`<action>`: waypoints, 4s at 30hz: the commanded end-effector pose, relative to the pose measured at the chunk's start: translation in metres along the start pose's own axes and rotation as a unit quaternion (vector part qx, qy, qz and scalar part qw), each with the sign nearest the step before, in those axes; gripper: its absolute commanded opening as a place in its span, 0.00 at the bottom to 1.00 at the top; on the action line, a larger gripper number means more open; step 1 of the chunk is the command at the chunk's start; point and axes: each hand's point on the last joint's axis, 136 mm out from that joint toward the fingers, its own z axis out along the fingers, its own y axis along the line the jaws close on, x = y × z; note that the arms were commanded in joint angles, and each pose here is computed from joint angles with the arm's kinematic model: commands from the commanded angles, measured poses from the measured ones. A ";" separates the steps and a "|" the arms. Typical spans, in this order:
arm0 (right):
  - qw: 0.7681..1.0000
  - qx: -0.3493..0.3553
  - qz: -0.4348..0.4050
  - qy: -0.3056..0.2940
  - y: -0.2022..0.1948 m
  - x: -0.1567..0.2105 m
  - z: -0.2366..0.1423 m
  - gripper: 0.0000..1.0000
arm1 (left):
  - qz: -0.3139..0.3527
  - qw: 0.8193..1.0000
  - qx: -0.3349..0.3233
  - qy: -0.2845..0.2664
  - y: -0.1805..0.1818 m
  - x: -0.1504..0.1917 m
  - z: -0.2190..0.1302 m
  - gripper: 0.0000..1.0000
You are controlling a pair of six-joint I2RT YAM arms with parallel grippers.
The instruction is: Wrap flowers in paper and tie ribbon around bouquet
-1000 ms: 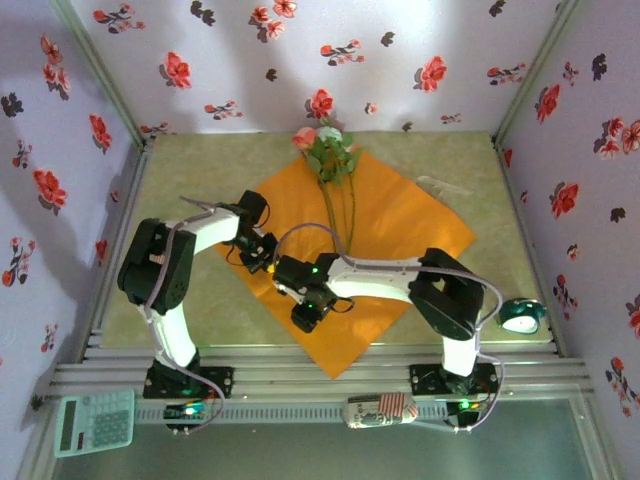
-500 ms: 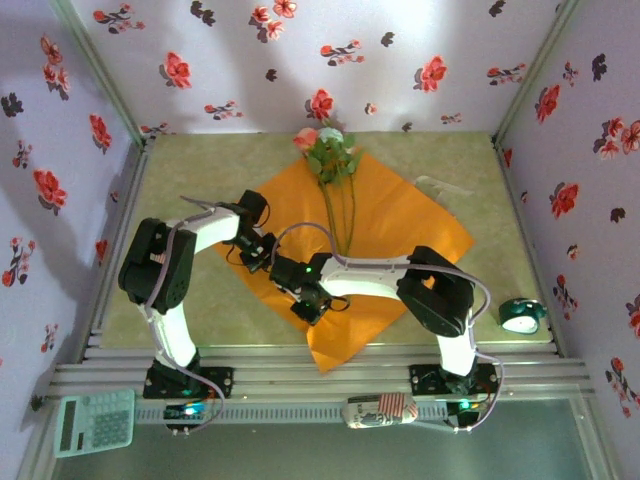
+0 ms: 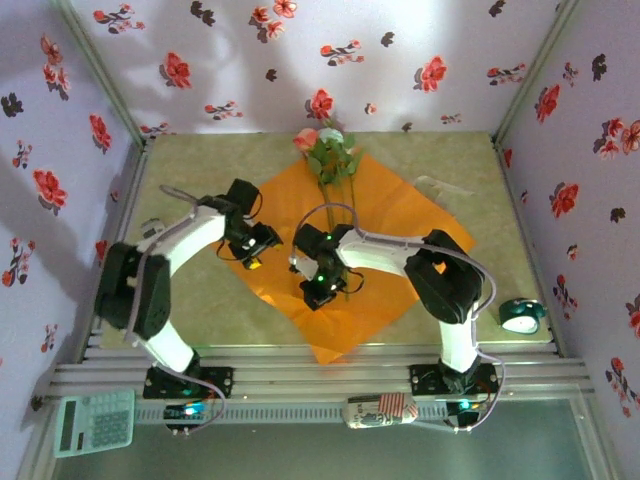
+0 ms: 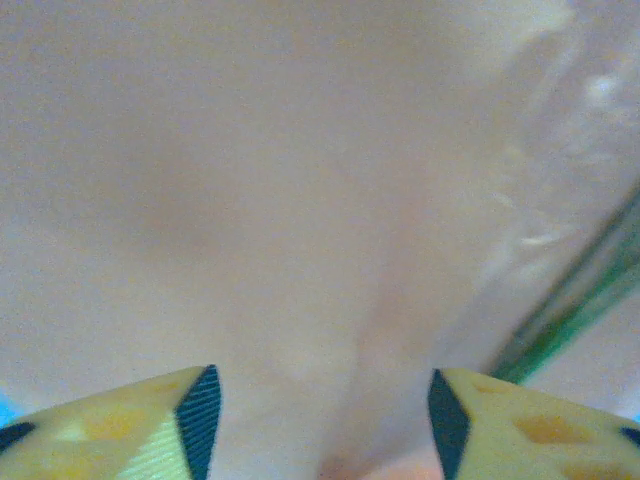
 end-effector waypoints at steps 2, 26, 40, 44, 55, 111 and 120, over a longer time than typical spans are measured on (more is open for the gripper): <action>0.994 -0.102 0.007 0.022 0.029 0.003 -0.011 0.05 | -0.061 0.998 -0.002 0.022 0.025 0.032 -0.009 0.68; 0.955 -0.262 0.134 0.039 0.015 -0.023 -0.023 0.00 | -0.059 0.998 0.017 0.027 0.050 0.074 -0.018 0.78; 0.936 -0.308 0.167 0.035 0.011 -0.030 -0.033 0.00 | 0.024 0.997 0.078 -0.016 0.036 0.066 0.005 0.74; 0.935 -0.310 0.168 0.036 0.011 -0.029 -0.032 0.00 | 0.022 0.992 0.118 -0.036 0.022 0.059 0.007 0.64; 0.952 -0.260 0.159 0.033 0.000 -0.026 -0.030 0.21 | 0.023 0.997 0.066 -0.023 0.041 0.065 0.013 0.00; 0.984 -0.090 0.142 -0.066 -0.007 -0.078 0.030 0.17 | -0.091 0.995 -0.027 0.033 0.066 0.093 0.014 0.46; 0.980 -0.104 0.156 -0.060 -0.009 -0.079 0.033 0.16 | -0.070 0.994 -0.032 0.081 0.064 0.125 0.013 0.46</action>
